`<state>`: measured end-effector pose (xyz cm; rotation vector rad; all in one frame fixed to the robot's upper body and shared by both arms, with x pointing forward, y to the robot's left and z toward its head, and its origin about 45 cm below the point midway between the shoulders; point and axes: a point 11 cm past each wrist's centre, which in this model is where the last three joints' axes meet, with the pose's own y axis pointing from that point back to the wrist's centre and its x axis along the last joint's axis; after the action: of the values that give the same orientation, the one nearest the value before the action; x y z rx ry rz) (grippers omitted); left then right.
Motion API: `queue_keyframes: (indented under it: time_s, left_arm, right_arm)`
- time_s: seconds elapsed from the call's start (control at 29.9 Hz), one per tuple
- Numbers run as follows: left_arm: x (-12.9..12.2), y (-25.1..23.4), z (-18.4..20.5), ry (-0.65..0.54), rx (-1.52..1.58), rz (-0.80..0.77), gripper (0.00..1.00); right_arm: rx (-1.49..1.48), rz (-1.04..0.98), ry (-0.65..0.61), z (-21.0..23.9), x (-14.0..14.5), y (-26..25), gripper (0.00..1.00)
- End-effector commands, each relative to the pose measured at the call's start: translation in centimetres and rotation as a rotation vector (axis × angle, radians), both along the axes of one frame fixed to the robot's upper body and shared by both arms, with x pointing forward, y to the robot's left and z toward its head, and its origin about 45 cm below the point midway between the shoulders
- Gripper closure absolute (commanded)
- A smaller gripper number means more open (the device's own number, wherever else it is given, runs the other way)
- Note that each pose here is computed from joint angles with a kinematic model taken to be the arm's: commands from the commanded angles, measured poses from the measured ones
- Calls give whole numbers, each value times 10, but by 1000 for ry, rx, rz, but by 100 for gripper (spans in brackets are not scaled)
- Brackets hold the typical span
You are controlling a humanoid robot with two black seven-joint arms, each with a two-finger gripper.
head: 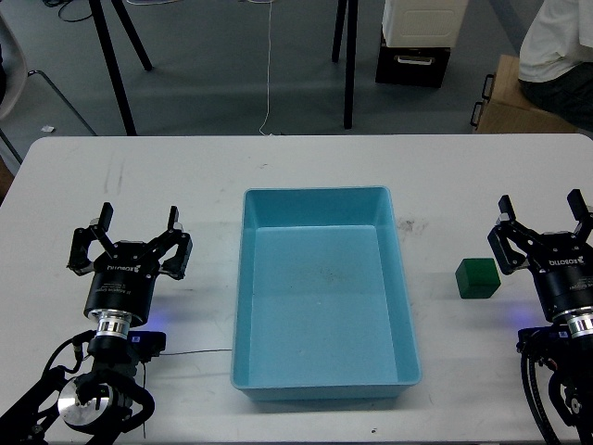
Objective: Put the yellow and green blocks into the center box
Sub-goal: 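Raise the right gripper and move it above the green cube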
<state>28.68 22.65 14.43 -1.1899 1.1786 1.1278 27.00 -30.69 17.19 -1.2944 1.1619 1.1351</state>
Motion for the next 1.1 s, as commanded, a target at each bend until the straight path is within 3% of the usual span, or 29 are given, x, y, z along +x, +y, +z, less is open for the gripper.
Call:
queue_keyframes:
  time_s: [0.0,0.2,0.4,0.57,0.77,0.9,1.04,1.07]
  left_arm:
    - [0,2,0,-2,1,7,0]
    - [-1,2,4,-43,-18,3,0]
    - [-1,3,2,-36,-15,6,0]
    - [-1,3,2,-32,-11,7,0]
    - [-1,4,2,-38,-15,11,0]
    - [-1,4,1,-35,-15,11,0]
    - [-1,3,1,-31,-15,11,0]
    - [-1,3,0,-30,-14,12,0]
  right_arm:
    - [-1,0,21,-7,-2,0,1]
    - [-61,17,-9,-4,0,2,1]
    - [-849,184,-130,32,28,-4,1]
    - [-1316,196,-256,83,69,-10,1]
    - [-1716,230,-294,126,99,-17,1]
    - [-2040,199,-506,155,107,-20,2]
    - [-2246,149,-890,169,113,-8,2]
    - [-2300,170,-904,168,119,-7,2]
